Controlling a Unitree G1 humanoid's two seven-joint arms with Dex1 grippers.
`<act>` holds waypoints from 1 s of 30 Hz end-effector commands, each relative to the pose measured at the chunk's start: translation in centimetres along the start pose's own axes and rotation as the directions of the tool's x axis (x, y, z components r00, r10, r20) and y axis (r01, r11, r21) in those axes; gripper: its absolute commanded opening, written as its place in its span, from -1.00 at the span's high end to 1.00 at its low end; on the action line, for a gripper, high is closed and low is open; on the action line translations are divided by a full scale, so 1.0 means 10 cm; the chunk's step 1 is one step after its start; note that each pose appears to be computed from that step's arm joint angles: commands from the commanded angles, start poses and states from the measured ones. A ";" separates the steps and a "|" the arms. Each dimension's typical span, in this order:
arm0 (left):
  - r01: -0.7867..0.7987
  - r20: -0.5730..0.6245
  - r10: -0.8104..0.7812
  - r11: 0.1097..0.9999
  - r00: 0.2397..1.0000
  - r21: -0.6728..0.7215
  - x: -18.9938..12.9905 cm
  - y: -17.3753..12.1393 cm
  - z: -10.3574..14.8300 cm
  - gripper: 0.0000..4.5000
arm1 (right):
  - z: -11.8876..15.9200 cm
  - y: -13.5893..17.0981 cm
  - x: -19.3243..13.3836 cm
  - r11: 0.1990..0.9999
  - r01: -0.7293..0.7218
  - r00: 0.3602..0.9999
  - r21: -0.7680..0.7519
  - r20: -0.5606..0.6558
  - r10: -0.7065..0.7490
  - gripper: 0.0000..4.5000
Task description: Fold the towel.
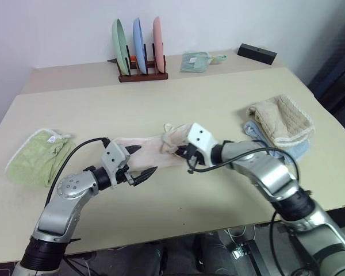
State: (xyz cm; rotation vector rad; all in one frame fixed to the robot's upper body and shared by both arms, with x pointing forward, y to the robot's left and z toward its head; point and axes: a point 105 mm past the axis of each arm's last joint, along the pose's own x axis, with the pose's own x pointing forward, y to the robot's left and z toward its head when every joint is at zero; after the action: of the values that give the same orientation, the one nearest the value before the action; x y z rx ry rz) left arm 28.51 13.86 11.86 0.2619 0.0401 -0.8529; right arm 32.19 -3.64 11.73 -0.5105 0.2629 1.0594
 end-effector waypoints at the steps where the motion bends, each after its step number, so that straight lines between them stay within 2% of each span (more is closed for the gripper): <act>1: -0.030 0.025 0.029 0.999 0.999 0.031 -0.06 0.01 0.10 -1.00 | 0.10 0.01 0.04 0.998 -0.002 1.000 -0.067 0.030 0.004 0.98; 7: -0.054 0.017 0.053 0.999 0.998 0.011 -0.12 -0.03 0.07 -1.00 | 0.13 0.12 0.02 0.996 -0.059 0.997 -0.065 0.048 0.063 0.98; 8: -0.062 0.010 0.062 0.998 0.998 0.002 -0.14 -0.03 0.05 -1.00 | 0.20 0.14 -0.04 0.994 -0.085 0.992 -0.073 0.090 0.092 0.98; 9: -0.075 0.006 0.075 0.997 0.997 -0.009 -0.16 -0.03 0.04 -1.00 | 0.27 0.13 -0.14 0.992 -0.099 0.985 -0.077 0.133 0.108 0.75; 10: -0.093 0.005 0.093 0.995 0.996 -0.025 -0.20 -0.01 0.03 -1.00 | 0.33 0.11 -0.25 0.992 -0.099 0.979 -0.079 0.168 0.111 0.67; 11: -0.110 0.005 0.110 0.993 0.994 -0.039 -0.23 0.01 0.03 -1.00 | 0.36 0.09 -0.34 0.991 -0.101 0.975 -0.086 0.189 0.115 0.46; 14: -0.135 0.003 0.136 0.989 0.991 -0.060 -0.28 0.04 0.03 -1.00 | 0.33 0.07 -0.49 0.989 -0.112 0.973 -0.100 0.192 0.129 -0.16; 17: -0.158 -0.012 0.157 0.984 0.987 -0.080 -0.38 0.04 0.00 -1.00 | 0.37 -0.01 -0.72 0.989 -0.116 0.962 -0.092 0.239 0.135 -0.16; 22: -0.160 -0.031 0.157 0.983 0.987 -0.093 -0.40 0.00 -0.05 -1.00 | 0.52 -0.38 -0.61 0.998 0.010 0.935 0.069 0.352 -0.034 0.92; 25: -0.157 -0.032 0.155 0.982 0.987 -0.106 -0.38 -0.03 -0.07 -1.00 | 0.44 -0.58 -0.41 0.989 0.100 0.938 0.112 0.320 -0.131 0.97; 27: -0.154 -0.032 0.152 0.982 0.988 -0.112 -0.38 -0.04 -0.08 -1.00 | 0.39 -0.62 -0.30 0.986 0.113 0.938 0.123 0.313 -0.147 0.97; 30: -0.153 -0.040 0.149 0.981 0.988 -0.119 -0.37 -0.08 -0.10 -1.00 | 0.18 -0.60 -0.02 0.982 0.123 0.949 0.144 0.273 -0.159 0.97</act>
State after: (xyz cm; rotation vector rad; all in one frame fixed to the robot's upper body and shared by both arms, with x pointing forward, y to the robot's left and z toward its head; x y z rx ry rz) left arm 25.78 16.77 10.47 0.1495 0.1286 -0.6829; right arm 36.93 -5.85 15.46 -0.2226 0.0609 0.9566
